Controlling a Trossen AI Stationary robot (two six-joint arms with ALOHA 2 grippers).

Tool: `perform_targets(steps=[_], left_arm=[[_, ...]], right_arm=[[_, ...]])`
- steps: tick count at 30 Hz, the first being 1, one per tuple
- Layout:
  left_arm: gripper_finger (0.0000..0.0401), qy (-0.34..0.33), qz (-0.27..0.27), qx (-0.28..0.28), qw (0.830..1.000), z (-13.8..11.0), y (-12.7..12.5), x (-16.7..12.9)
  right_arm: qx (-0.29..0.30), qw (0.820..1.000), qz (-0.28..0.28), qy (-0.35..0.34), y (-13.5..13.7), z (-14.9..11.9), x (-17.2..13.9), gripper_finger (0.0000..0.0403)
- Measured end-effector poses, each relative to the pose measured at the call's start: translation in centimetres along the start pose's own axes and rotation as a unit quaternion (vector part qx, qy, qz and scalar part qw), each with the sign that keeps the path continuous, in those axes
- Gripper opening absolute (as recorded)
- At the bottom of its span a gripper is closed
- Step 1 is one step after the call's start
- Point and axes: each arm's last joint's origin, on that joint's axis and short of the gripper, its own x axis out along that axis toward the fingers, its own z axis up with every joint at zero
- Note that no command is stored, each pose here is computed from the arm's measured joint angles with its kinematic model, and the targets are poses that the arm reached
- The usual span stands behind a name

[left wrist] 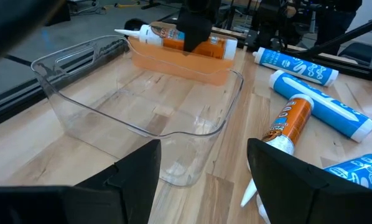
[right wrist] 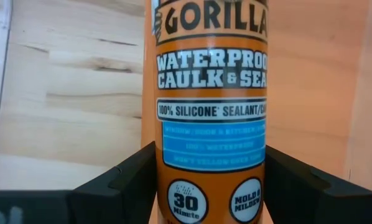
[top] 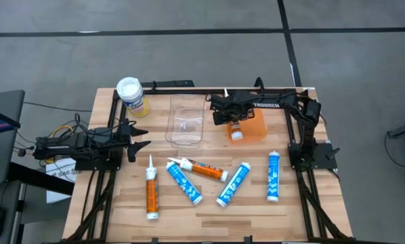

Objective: Pick & place silicon tubes, Sealant and Lysol wipes
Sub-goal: Put the orange sealant into the orange bin

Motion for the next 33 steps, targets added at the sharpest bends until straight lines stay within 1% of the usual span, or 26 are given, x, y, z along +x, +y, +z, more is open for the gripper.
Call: perform_targets(steps=[7, 16, 23, 26, 29, 31, 33], left_arm=[[0.0231, 0.000, 0.000, 0.000, 1.000, 0.0, 0.0, 0.0], [0.0231, 0.000, 0.000, 0.000, 1.000, 0.0, 0.0, 0.0], [0.0231, 0.000, 0.000, 0.000, 1.000, 0.0, 0.0, 0.0], [0.0231, 0.000, 0.000, 0.000, 1.000, 0.0, 0.0, 0.0], [0.0231, 0.000, 0.000, 0.000, 1.000, 0.0, 0.0, 0.0], [0.0231, 0.000, 0.000, 0.000, 1.000, 0.0, 0.0, 0.0], [0.0231, 0.000, 0.000, 0.000, 1.000, 0.0, 0.0, 0.0]], right_arm=[[0.001, 1.000, 0.000, -0.001, 0.0, 0.0, 0.0, 0.0238], [0.001, 1.000, 0.000, -0.001, 0.0, 0.0, 0.0, 0.0266], [-0.010, 1.000, -0.001, 0.004, -0.1, 0.0, -0.1, 0.0265], [-0.028, 1.000, -0.001, 0.004, -0.4, -0.3, -1.2, 0.0265], [-0.047, 0.999, 0.015, -0.007, -0.5, -0.8, -3.1, 0.0265], [-0.072, 0.996, 0.043, -0.019, -0.6, -1.2, -4.9, 0.0265], [-0.097, 0.990, 0.093, -0.031, -0.2, -2.0, -7.0, 0.0265]])
